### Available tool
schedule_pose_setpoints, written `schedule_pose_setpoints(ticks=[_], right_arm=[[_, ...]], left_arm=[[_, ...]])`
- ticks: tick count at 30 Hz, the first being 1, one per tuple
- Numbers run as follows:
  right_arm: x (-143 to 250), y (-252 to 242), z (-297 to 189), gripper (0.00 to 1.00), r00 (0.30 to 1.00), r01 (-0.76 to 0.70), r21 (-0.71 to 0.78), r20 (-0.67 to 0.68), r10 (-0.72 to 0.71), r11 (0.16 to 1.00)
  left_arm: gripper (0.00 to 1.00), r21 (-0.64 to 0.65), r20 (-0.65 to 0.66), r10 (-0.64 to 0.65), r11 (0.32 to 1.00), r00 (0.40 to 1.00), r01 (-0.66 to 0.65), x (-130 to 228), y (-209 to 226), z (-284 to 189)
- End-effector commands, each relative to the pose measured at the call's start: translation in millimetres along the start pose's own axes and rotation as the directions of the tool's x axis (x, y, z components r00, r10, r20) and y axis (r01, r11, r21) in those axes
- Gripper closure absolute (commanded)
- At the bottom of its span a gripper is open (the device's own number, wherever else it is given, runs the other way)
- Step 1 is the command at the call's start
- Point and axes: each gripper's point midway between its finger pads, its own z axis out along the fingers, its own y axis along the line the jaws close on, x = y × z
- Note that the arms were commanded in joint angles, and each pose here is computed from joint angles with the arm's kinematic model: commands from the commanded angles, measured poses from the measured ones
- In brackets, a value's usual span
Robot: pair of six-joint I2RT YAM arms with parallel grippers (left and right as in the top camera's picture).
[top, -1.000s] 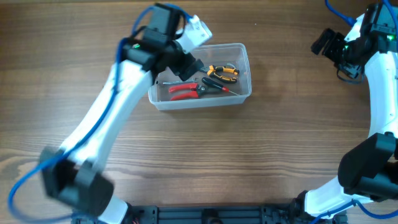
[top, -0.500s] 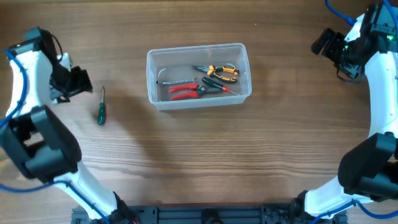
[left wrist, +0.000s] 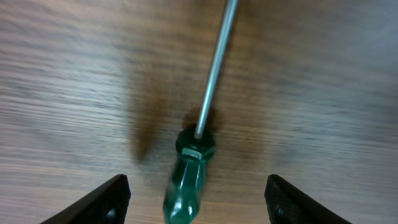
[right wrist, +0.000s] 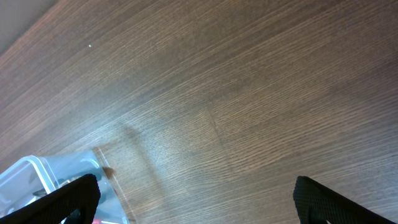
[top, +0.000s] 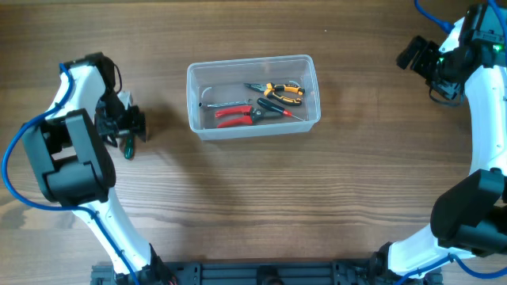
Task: Pack container
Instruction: 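Grasp the green-handled screwdriver with the left gripper, then carry the green screwdriver into the container and release it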
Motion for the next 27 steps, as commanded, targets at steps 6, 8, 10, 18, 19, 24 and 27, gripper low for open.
schedule_pose_setpoints(ticks=[6, 8, 10, 18, 19, 24, 27], right_arm=[[3.2, 1.1, 6.8, 0.00, 1.000, -0.014, -0.004, -0.018, 0.014, 1.000], [3.2, 1.1, 6.8, 0.00, 1.000, -0.014, -0.004, -0.018, 0.014, 1.000], [3.2, 1.1, 6.8, 0.00, 1.000, -0.014, -0.004, -0.018, 0.014, 1.000], [3.2, 1.1, 6.8, 0.00, 1.000, -0.014, -0.004, -0.018, 0.014, 1.000], [3.2, 1.1, 6.8, 0.00, 1.000, -0.014, -0.004, -0.018, 0.014, 1.000], [3.2, 1.1, 6.8, 0.00, 1.000, -0.014, -0.004, -0.018, 0.014, 1.000], [3.2, 1.1, 6.8, 0.00, 1.000, -0.014, -0.004, -0.018, 0.014, 1.000]], left_arm=[[0.57, -0.050, -0.045, 0.073, 0.996, 0.996, -0.075, 13.5, 9.2, 26.2], [0.70, -0.052, -0.036, 0.066, 0.996, 0.997, -0.068, 11.4, 12.1, 26.3], [0.88, -0.051, -0.026, 0.053, 0.997, 0.998, -0.054, 9.4, 16.1, 26.7], [0.96, -0.070, 0.113, 0.078, 0.995, 0.991, -0.071, -22.2, 17.3, -25.3], [0.96, -0.087, 0.169, 0.128, 0.990, 0.977, -0.114, -32.4, 13.9, -53.3], [0.96, -0.310, 0.461, 0.525, 0.850, 0.715, -0.425, -71.0, -51.6, -198.2], [0.96, -0.517, 0.428, 0.821, 0.566, 0.378, -0.642, -66.1, -127.8, -240.7]])
